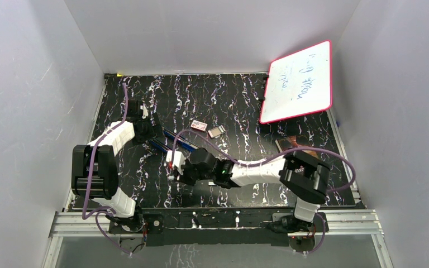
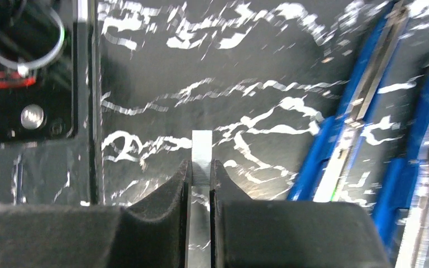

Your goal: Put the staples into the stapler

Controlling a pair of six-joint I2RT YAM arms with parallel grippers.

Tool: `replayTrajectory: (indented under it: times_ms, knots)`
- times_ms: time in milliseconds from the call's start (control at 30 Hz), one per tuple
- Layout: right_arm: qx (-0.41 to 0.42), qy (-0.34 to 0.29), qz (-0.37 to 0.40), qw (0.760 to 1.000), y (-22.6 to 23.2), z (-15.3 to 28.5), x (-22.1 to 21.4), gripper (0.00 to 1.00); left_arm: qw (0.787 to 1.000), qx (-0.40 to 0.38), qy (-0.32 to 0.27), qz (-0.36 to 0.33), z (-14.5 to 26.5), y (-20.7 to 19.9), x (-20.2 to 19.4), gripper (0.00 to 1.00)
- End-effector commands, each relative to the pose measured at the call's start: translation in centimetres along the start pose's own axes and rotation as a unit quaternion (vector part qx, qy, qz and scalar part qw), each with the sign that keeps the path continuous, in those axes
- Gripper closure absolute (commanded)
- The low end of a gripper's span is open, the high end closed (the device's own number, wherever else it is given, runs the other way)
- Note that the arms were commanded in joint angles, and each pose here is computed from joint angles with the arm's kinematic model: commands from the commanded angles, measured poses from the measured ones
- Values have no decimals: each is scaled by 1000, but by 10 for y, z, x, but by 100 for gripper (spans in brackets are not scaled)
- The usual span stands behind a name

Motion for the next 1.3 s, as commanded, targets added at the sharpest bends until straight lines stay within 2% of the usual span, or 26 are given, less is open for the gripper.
replayTrajectory:
  times_ms: [0, 167, 433, 800, 1033, 1267]
  knots:
    - [-77, -50, -31, 995, -36, 20, 47, 100, 1000, -12, -3, 6, 7, -4, 6, 14]
    - [-109, -40, -100, 988, -64, 34, 35, 100, 1000, -13, 0, 8, 6, -4, 4, 15]
    - [-178, 21, -143, 973, -83, 33, 17, 100, 1000, 2, 11, 16, 1, -1, -4, 17]
    - [-187, 40, -143, 971, -85, 29, 9, 100, 998, 42, 30, 28, -17, 4, -3, 18]
    - [-181, 38, -139, 973, -84, 29, 8, 100, 994, 104, 6, 20, -7, 22, -7, 19]
    - [-185, 34, -138, 972, -85, 34, 10, 100, 993, 118, 26, 12, -5, 30, -21, 23]
Point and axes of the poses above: each gripper's point midway between its finger pads, its own z axis back along the fingers, its own y axis along the line the jaws close on, x = y × z, the point moved 7 cm from there along z, back along the fingers, and after that the axes turned 10 degrees about z, right-handed, at the moved point
